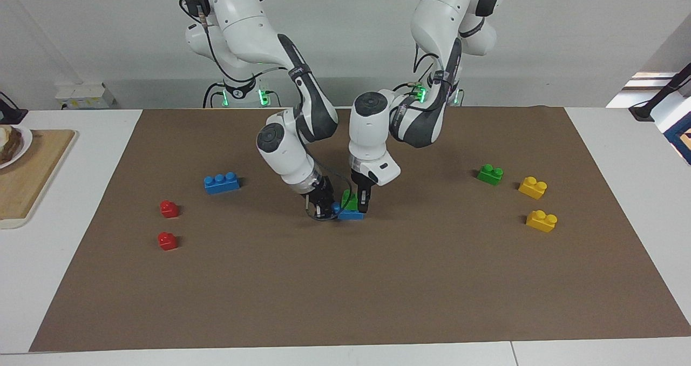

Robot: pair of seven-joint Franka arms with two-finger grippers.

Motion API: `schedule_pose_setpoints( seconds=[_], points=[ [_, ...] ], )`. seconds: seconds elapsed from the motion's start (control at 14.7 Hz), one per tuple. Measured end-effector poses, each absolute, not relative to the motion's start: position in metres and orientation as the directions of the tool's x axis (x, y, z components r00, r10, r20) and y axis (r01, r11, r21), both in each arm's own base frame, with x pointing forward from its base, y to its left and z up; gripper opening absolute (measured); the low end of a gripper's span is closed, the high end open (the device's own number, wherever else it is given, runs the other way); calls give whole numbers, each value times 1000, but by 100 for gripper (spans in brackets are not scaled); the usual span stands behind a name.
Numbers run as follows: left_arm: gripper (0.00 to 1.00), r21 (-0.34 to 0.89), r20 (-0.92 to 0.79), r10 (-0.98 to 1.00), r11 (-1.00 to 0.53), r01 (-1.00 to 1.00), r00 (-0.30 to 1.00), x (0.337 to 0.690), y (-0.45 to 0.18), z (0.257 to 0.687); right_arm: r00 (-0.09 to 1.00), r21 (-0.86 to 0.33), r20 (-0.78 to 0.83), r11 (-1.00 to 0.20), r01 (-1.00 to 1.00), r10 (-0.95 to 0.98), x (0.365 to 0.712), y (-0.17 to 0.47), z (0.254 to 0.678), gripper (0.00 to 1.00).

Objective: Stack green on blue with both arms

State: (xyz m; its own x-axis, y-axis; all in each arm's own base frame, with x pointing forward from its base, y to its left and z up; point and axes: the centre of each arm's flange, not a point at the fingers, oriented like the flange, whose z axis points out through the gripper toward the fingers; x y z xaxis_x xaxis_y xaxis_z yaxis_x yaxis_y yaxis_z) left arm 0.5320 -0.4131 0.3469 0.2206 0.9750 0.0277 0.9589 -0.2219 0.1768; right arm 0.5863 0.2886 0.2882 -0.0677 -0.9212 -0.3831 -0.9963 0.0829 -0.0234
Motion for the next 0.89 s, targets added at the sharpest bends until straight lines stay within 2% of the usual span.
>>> schedule_pose_setpoints(
  seconds=[0.89],
  points=[
    [35,201,32,978,-207,957,205,528,-414,340,-69,-23,-383,84,-996,-921,586,288,288,35]
  ],
)
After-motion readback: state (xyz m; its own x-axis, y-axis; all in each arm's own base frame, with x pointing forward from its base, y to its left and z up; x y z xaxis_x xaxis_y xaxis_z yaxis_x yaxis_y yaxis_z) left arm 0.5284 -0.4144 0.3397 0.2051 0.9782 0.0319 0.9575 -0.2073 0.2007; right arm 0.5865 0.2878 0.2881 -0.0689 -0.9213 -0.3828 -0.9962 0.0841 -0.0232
